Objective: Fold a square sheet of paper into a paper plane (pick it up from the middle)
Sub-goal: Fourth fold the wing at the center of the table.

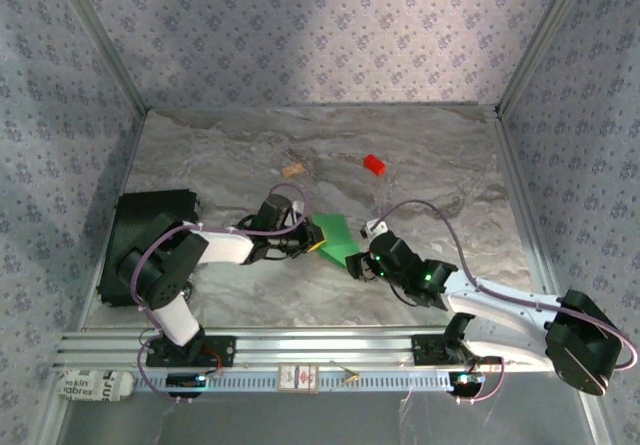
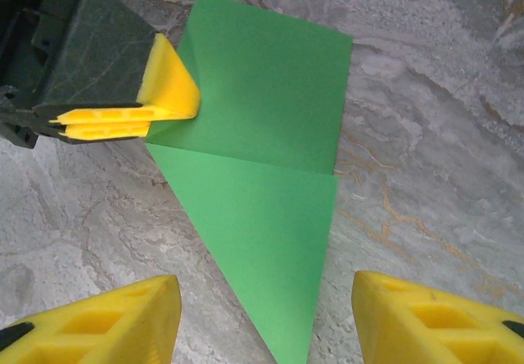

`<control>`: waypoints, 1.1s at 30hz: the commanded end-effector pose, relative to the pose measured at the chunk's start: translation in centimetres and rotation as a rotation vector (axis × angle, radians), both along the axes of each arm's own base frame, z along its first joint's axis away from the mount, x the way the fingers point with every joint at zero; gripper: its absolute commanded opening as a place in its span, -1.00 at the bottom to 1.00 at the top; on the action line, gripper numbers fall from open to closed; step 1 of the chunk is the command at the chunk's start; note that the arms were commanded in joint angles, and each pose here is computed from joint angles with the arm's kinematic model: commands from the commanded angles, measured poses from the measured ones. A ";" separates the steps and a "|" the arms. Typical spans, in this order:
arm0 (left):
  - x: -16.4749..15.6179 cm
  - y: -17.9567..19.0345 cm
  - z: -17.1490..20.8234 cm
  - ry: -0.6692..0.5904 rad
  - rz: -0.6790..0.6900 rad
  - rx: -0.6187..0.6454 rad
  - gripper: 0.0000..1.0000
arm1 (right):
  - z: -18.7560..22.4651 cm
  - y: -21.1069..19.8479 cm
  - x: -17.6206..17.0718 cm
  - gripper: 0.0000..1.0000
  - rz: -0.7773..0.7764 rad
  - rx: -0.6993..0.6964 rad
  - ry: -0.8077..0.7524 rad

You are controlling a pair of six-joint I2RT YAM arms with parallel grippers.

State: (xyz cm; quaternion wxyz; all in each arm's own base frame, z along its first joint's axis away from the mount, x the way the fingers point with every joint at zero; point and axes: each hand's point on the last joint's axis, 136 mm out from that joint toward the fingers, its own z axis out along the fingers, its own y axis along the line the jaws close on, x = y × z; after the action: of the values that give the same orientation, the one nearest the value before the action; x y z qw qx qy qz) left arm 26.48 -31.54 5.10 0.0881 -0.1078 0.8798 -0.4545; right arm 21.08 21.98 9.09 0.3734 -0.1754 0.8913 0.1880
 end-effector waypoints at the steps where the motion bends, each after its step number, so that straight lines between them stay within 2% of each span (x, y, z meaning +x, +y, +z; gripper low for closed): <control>1: 1.0 -0.9 2.3 -0.064 -0.027 -0.055 -0.75 | -0.3 -0.6 0.6 0.16 -0.001 -0.076 -0.072; 9: 1.0 -1.1 2.4 -0.054 -0.044 -0.076 -0.90 | -0.8 -0.8 0.9 0.11 -0.016 -0.138 -0.086; 14: 1.1 -1.3 2.8 -0.052 -0.059 -0.090 -0.99 | -1.0 0.1 0.8 0.05 0.030 -0.151 -0.090; 22: 1.1 -1.5 3.0 -0.043 -0.078 -0.092 -1.00 | -1.7 0.6 0.8 -0.05 0.077 -0.209 -0.109; 27: 1.1 -1.4 2.9 -0.037 -0.078 -0.090 -1.00 | -1.6 1.2 0.8 -0.24 0.114 -0.179 -0.145; 33: 1.1 -1.4 3.1 -0.037 -0.079 -0.094 -1.00 | -1.5 0.4 1.1 -0.23 0.111 -0.224 -0.168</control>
State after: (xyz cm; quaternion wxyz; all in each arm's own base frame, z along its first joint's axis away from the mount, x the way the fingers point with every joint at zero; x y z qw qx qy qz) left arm 27.18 -32.60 7.51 0.0795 -0.0805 0.8625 -0.4932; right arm 21.90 22.90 7.40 0.4024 -0.2714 0.8675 0.1089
